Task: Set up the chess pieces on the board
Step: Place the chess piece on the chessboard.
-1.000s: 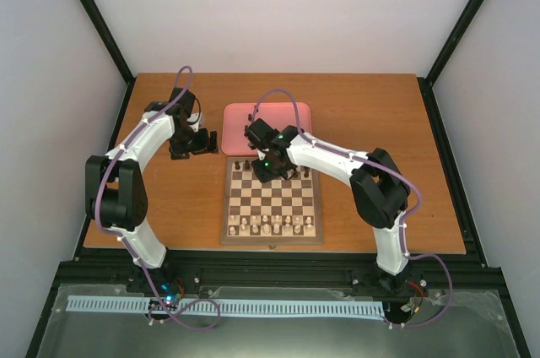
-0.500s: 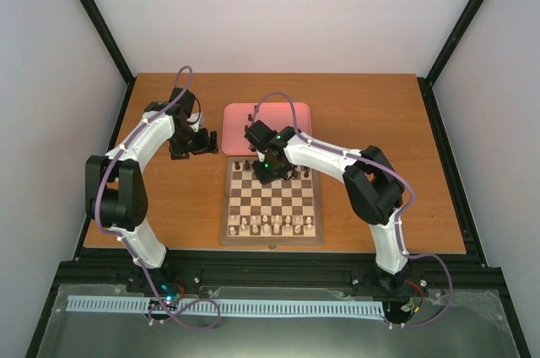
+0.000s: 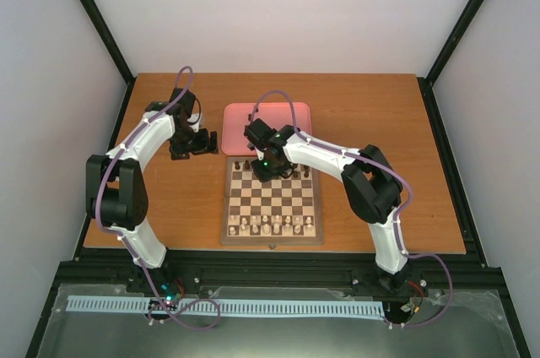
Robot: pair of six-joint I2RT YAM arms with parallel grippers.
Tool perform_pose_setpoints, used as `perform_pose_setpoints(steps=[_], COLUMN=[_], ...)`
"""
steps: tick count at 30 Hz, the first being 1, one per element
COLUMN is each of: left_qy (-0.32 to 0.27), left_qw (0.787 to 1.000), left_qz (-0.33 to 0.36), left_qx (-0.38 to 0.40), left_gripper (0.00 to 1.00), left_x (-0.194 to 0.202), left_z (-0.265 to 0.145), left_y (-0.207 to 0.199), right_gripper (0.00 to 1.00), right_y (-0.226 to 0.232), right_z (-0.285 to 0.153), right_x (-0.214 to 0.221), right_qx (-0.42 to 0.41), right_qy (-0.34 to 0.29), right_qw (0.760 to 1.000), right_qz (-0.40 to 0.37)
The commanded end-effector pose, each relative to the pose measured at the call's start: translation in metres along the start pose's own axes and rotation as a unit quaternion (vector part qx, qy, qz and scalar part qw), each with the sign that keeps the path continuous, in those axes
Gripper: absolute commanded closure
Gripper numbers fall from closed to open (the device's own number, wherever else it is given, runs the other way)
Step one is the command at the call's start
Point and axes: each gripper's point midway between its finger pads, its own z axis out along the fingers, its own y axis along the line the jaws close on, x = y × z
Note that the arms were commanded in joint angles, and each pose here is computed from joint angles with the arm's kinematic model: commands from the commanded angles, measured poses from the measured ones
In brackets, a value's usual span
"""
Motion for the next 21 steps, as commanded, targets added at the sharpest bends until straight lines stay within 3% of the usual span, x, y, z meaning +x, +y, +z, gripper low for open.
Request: perform_pose_setpoints(steps=[1,11,21], left_qy=[-0.012,-0.011,-0.011], left_qw=[1.0,1.0,1.0], left_qz=[0.01,0.01,0.009], left_qx=[0.005,0.006,0.009], left_gripper=[0.0,0.0,0.0], left_x=[-0.01,-0.009,-0.008], left_z=[-0.004,-0.003,-0.003], left_y=[-0.005,-0.005,-0.006], right_gripper=[0.85,0.78,0.74], right_y=[-0.001,0.0,0.006], right_z=[0.003,0.0,-0.04], right_x=[-0.006,-0.005,-0.017], right_qx=[0.0,-0.004,-0.016], right_qy=[-0.003,-0.005,-0.038], right_qw=[1.0,1.0,0.999], right_qz=[-0.001,0.0,0.001])
